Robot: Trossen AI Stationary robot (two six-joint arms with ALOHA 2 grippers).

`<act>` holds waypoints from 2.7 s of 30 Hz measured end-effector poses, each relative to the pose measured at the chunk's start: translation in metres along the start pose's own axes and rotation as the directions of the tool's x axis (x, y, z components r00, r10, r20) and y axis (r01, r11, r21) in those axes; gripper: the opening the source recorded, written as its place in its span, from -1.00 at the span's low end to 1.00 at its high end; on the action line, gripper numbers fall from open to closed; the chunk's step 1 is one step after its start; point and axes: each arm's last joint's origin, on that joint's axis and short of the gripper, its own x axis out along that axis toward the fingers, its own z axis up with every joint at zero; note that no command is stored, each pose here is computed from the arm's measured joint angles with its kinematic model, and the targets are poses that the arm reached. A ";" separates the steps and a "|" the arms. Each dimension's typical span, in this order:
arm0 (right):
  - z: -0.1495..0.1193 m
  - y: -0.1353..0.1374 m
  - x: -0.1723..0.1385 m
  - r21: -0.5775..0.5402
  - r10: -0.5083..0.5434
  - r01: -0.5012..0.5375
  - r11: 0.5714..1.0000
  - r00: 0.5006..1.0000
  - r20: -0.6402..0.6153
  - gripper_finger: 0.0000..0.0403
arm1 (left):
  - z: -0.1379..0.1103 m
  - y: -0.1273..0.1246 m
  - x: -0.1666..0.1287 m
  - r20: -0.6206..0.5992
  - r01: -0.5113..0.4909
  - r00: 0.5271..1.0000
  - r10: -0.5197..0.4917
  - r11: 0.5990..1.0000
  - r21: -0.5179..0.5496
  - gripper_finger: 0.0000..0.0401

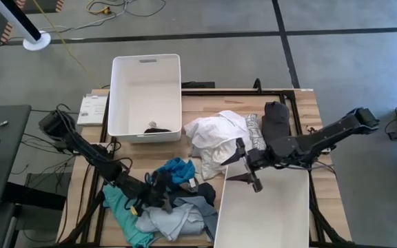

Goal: Sort clothes
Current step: Put the gray sock into the top white laundry bin

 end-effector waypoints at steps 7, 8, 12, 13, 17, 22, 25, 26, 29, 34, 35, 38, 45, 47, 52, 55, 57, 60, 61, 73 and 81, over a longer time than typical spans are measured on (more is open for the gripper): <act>-0.009 0.001 0.026 -0.005 -0.005 0.005 1.000 0.995 -0.098 0.29 | 0.020 0.007 -0.023 0.129 -0.035 0.991 0.031 0.999 0.025 -0.97; -0.011 0.001 0.030 -0.007 -0.006 0.005 1.000 0.994 -0.113 0.29 | 0.023 0.008 -0.027 0.149 -0.053 0.988 0.048 0.998 0.028 -0.97; -0.011 0.001 0.046 -0.035 -0.007 0.002 0.999 0.991 -0.131 0.29 | 0.031 0.015 -0.039 0.209 -0.139 0.970 0.127 0.989 0.043 -0.98; -0.010 0.002 0.050 -0.039 -0.003 -0.003 0.999 0.991 -0.131 0.29 | 0.033 0.016 -0.041 0.221 -0.157 0.965 0.144 0.987 0.045 -0.98; -0.001 0.003 0.066 -0.069 0.014 -0.023 0.997 0.993 -0.121 0.29 | 0.047 0.025 -0.047 0.276 -0.225 0.940 0.203 0.973 0.048 -0.99; 0.006 0.005 0.088 -0.087 0.036 -0.048 0.995 0.990 -0.138 0.29 | 0.067 0.037 -0.050 0.296 -0.346 0.903 0.313 0.936 0.065 -0.98; 0.006 0.004 0.101 -0.086 0.029 -0.044 0.995 0.986 -0.162 0.29 | 0.077 0.043 -0.051 0.289 -0.424 0.874 0.392 0.904 0.058 -0.97; 0.006 0.003 0.105 -0.086 0.025 -0.041 0.996 0.985 -0.171 0.29 | 0.080 0.045 -0.052 0.291 -0.442 0.865 0.410 0.895 0.054 -0.97; 0.004 0.001 0.115 -0.092 0.005 -0.024 0.995 0.979 -0.202 0.29 | 0.086 0.050 -0.054 0.294 -0.495 0.834 0.467 0.869 0.024 -0.98; 0.000 -0.006 0.125 -0.168 -0.166 0.126 0.978 0.955 -0.248 0.29 | 0.093 0.053 -0.057 0.303 -0.521 0.815 0.493 0.854 0.011 -0.98; 0.000 -0.007 0.125 -0.183 -0.199 0.156 0.971 0.948 -0.247 0.29 | 0.094 0.054 -0.057 0.306 -0.521 0.814 0.494 0.854 0.008 -0.98; 0.002 -0.010 0.128 -0.205 -0.255 0.209 0.956 0.939 -0.231 0.29 | 0.096 0.055 -0.058 0.317 -0.525 0.807 0.498 0.851 -0.001 -0.98; 0.007 -0.009 0.129 -0.209 -0.258 0.217 0.954 0.946 -0.195 0.23 | 0.096 0.059 -0.058 0.316 -0.538 0.798 0.513 0.843 -0.008 -0.98; 0.007 -0.009 0.129 -0.208 -0.258 0.218 0.954 0.947 -0.191 0.16 | 0.096 0.059 -0.058 0.317 -0.541 0.797 0.515 0.841 -0.008 -0.98; 0.008 -0.012 0.129 -0.206 -0.264 0.225 0.952 0.946 -0.186 -0.18 | 0.097 0.059 -0.058 0.325 -0.538 0.795 0.512 0.843 -0.012 -0.98; 0.008 -0.014 0.129 -0.204 -0.266 0.229 0.952 0.947 -0.181 -0.45 | 0.097 0.059 -0.058 0.329 -0.528 0.800 0.502 0.849 -0.012 -0.98; 0.009 -0.016 0.129 -0.204 -0.268 0.231 0.952 0.947 -0.177 -0.63 | 0.098 0.059 -0.058 0.335 -0.524 0.800 0.498 0.852 -0.015 -0.98; 0.009 -0.017 0.129 -0.211 -0.268 0.230 0.950 0.947 -0.177 -0.89 | 0.098 0.059 -0.058 0.336 -0.524 0.800 0.498 0.852 -0.015 -0.98; 0.009 -0.017 0.129 -0.218 -0.268 0.228 0.949 0.947 -0.175 -0.93 | 0.098 0.059 -0.058 0.336 -0.524 0.800 0.498 0.852 -0.014 -0.97; 0.019 -0.020 0.130 -0.269 -0.272 0.235 0.934 0.956 -0.108 -0.99 | 0.099 0.054 -0.066 0.323 -0.608 0.761 0.562 0.793 0.052 -0.50; 0.043 -0.026 0.132 -0.329 -0.288 0.257 0.909 0.956 -0.049 -1.00 | 0.096 0.044 -0.092 0.266 -0.695 0.704 0.658 0.716 0.068 -0.23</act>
